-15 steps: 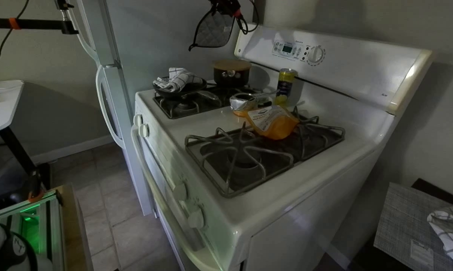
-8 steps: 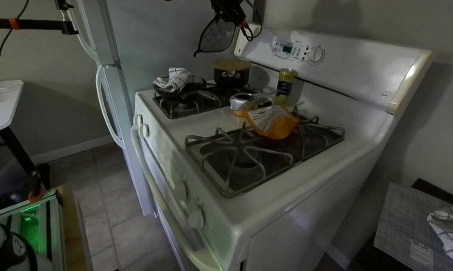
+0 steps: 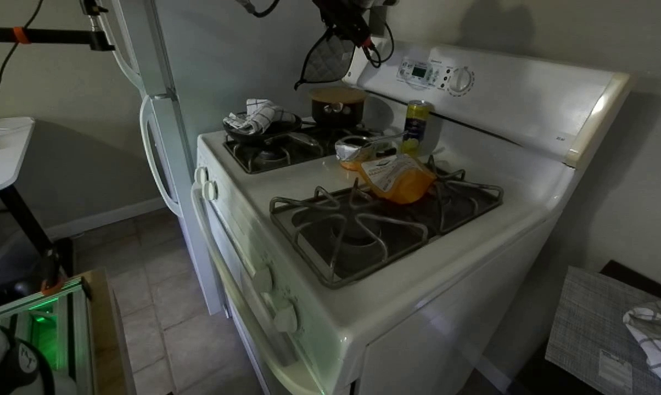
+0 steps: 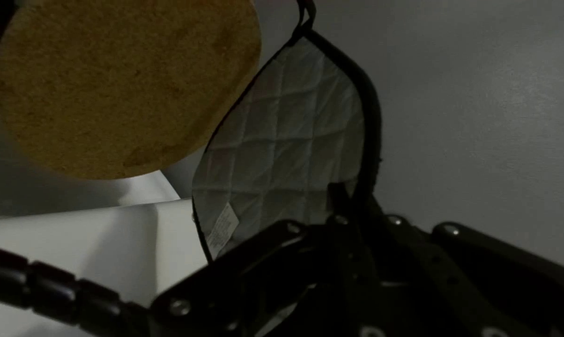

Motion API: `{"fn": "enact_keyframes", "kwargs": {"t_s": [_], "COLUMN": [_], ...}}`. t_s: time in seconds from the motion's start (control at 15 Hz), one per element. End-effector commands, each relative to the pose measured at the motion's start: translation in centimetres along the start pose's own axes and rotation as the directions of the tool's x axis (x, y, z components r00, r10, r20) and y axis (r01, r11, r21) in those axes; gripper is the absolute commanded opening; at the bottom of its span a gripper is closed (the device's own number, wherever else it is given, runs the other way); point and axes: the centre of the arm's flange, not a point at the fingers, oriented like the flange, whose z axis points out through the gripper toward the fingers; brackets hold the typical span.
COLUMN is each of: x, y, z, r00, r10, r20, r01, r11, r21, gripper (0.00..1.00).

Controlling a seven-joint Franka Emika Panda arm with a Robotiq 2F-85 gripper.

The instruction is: Put the black mat on the pot

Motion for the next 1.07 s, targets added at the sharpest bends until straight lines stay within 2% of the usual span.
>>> {"fn": "enact_keyframes", "kwargs": {"t_s": [0.0,0.6,0.8,1.0], "x": [0.7,1.5,1.5,1.5], "y": [1.1,1.9,2.3,2.8], "z": [0.5,1.4,2.0,2.5], "r00": [0.999,0.999,0.999,0.999], "r10": [-0.003,-0.012,0.000,0.003], "r20": [0.034,0.031,0.035,0.049], "r01": [0.003,0.010,-0.003,-0.007], "r11": [1.000,0.998,0.996,0.997], "r21": [0.017,0.055,0.089,0.082], "gripper": [0.02,0.02,0.02,0.02]}}
